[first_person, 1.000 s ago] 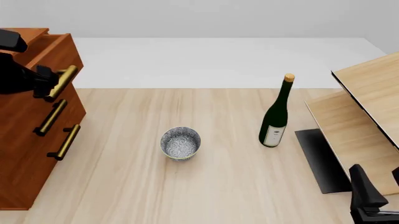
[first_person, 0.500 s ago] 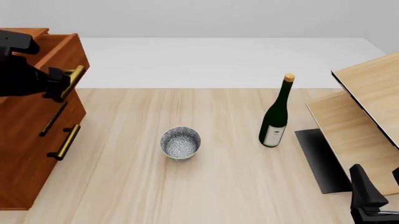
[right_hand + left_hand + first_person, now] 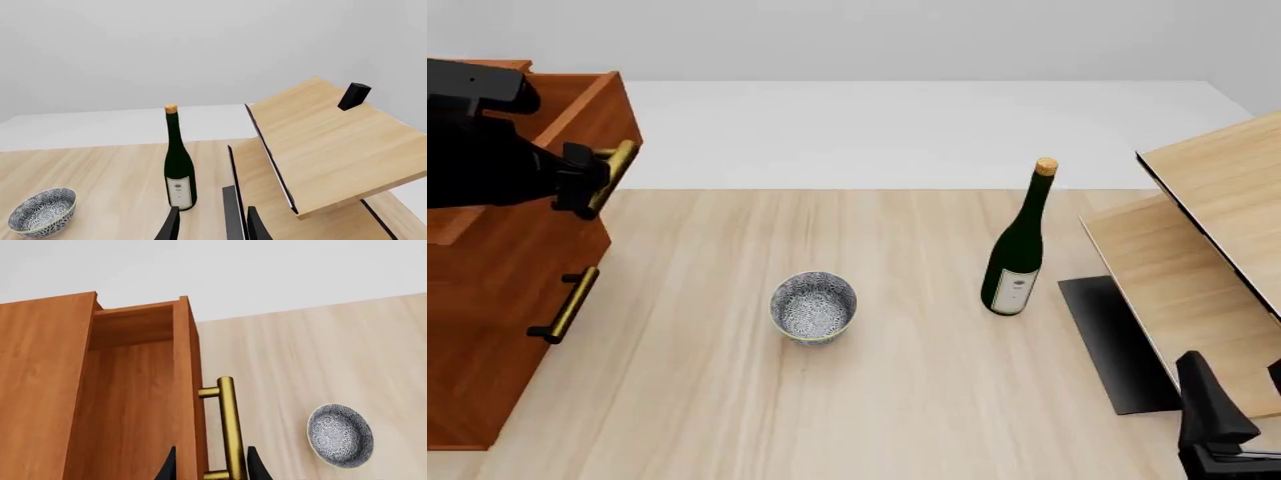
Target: Close the bottom drawer of the cabinet and open the top drawer.
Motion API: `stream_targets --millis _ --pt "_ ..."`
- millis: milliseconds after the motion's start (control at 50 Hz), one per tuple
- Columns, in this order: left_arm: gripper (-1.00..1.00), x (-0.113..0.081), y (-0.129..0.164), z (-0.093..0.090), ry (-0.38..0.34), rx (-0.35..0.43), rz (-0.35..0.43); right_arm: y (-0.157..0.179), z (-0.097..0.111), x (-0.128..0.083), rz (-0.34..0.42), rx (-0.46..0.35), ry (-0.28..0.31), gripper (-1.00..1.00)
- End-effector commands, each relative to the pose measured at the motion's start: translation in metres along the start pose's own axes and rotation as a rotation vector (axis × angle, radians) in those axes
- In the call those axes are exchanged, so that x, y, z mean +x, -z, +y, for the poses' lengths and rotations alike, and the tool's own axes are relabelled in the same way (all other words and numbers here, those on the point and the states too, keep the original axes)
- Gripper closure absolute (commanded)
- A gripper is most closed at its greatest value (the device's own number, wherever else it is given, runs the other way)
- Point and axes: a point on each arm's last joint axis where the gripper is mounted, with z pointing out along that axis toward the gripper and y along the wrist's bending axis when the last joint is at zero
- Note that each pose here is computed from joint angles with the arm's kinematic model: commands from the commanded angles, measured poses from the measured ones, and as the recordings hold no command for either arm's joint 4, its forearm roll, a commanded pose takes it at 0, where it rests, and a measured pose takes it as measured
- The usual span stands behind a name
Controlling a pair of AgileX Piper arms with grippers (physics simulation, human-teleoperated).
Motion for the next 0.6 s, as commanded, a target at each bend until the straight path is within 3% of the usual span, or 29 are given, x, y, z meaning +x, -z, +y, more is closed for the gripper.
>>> stream_targets --millis 20,600 --pt "-1.00 -0.001 0.001 -0.011 0.011 0.034 -0.001 0.000 0.000 0.000 0.000 0.001 0.000 -1.00" --pt "-1.00 0.000 0.001 -0.034 0.038 0.110 0.001 0.000 0.000 0.001 -0.001 0.002 -0.001 -1.00"
